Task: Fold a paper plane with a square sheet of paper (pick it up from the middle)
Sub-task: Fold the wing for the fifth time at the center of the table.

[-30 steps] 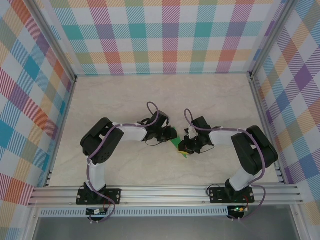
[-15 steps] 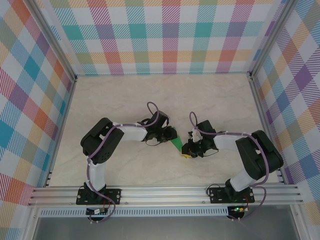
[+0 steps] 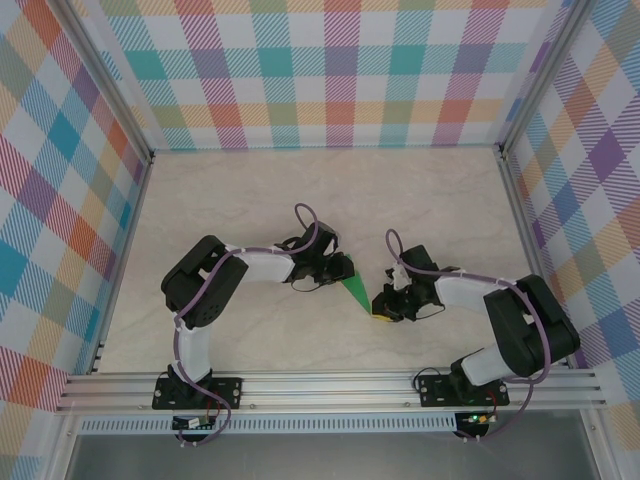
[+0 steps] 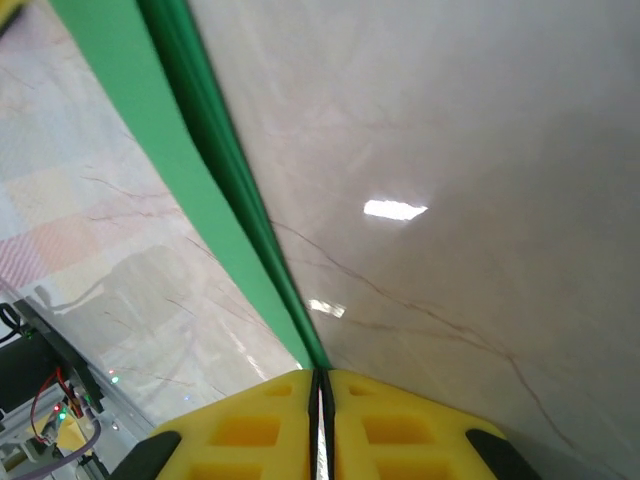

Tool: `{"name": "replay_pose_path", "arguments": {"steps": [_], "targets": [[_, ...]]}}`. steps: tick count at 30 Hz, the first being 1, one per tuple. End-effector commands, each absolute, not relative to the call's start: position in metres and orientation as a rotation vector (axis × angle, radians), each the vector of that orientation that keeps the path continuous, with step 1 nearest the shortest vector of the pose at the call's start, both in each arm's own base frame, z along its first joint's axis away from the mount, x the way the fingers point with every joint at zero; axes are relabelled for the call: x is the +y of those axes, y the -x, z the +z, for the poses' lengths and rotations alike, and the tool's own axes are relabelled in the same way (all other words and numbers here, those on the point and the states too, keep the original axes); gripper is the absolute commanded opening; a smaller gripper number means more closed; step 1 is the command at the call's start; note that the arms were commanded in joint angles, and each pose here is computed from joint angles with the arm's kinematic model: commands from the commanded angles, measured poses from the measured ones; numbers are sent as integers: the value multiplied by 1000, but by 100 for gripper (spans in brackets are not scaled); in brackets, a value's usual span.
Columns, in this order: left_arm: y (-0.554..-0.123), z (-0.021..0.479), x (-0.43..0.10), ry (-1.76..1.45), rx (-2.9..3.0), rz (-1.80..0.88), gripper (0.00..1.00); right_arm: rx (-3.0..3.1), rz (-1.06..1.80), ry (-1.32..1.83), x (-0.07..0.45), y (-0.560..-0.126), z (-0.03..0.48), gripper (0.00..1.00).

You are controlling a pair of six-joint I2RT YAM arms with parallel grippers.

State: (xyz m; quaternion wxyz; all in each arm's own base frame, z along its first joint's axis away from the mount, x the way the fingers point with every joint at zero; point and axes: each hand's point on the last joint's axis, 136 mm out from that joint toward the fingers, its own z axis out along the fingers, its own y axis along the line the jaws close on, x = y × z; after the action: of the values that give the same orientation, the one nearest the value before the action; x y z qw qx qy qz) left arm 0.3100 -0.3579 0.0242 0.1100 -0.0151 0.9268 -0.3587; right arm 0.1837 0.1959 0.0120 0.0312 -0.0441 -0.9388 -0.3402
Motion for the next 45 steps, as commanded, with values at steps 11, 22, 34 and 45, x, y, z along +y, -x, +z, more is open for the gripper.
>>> {"name": "replay_pose_path", "arguments": {"steps": [11, 22, 34, 45], "targets": [[-304, 1, -341, 66, 2804, -937, 22, -2953, -1093, 90, 201, -204, 49, 16], [-303, -2, -342, 69, 2816, -940, 22, -2872, -1209, 52, 234, -228, 49, 17], [-304, -1, -342, 60, 2818, -925, 23, -2855, -988, 105, 208, -196, -2, 17], [-305, 0, -343, 56, 2813, -934, 23, -2843, -1105, 92, 214, -191, 22, 18]]}}
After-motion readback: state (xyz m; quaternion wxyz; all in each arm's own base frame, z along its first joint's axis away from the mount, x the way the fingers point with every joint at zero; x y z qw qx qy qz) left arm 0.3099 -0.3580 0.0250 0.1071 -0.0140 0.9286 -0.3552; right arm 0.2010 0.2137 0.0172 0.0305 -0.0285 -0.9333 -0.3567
